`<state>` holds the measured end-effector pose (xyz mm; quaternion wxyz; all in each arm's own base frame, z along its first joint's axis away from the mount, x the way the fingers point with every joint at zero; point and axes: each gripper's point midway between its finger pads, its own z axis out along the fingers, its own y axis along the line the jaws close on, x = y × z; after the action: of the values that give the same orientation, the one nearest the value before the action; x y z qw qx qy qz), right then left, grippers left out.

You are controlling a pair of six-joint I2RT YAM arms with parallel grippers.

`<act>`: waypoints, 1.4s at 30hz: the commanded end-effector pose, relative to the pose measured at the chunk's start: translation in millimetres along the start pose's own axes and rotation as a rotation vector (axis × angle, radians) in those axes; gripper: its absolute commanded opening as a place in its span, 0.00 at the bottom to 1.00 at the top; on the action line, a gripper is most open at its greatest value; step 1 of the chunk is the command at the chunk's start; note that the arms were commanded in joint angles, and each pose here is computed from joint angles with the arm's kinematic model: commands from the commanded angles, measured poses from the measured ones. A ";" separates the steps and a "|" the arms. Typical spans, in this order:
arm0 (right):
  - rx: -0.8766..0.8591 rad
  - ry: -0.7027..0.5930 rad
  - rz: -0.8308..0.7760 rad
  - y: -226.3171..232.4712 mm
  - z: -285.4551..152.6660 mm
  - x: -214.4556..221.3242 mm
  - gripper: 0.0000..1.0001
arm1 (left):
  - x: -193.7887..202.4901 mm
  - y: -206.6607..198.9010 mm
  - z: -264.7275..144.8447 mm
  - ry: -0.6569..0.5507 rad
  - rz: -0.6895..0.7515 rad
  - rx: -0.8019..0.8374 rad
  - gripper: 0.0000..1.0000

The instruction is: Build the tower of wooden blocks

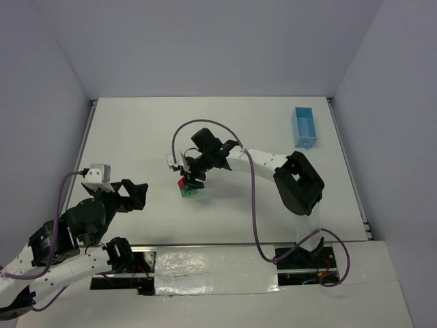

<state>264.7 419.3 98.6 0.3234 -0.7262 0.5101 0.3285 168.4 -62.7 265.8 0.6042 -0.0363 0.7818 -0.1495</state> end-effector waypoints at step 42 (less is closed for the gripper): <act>0.008 0.010 -0.032 0.2 7.2 -4.8 0.58 | -10.1 -2.3 -2.5 -0.042 -0.036 0.024 1.00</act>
<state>263.1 420.7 91.1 0.3177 -0.7305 0.5140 0.3181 167.6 -61.3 266.7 0.6063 -0.0387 0.7793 -0.1533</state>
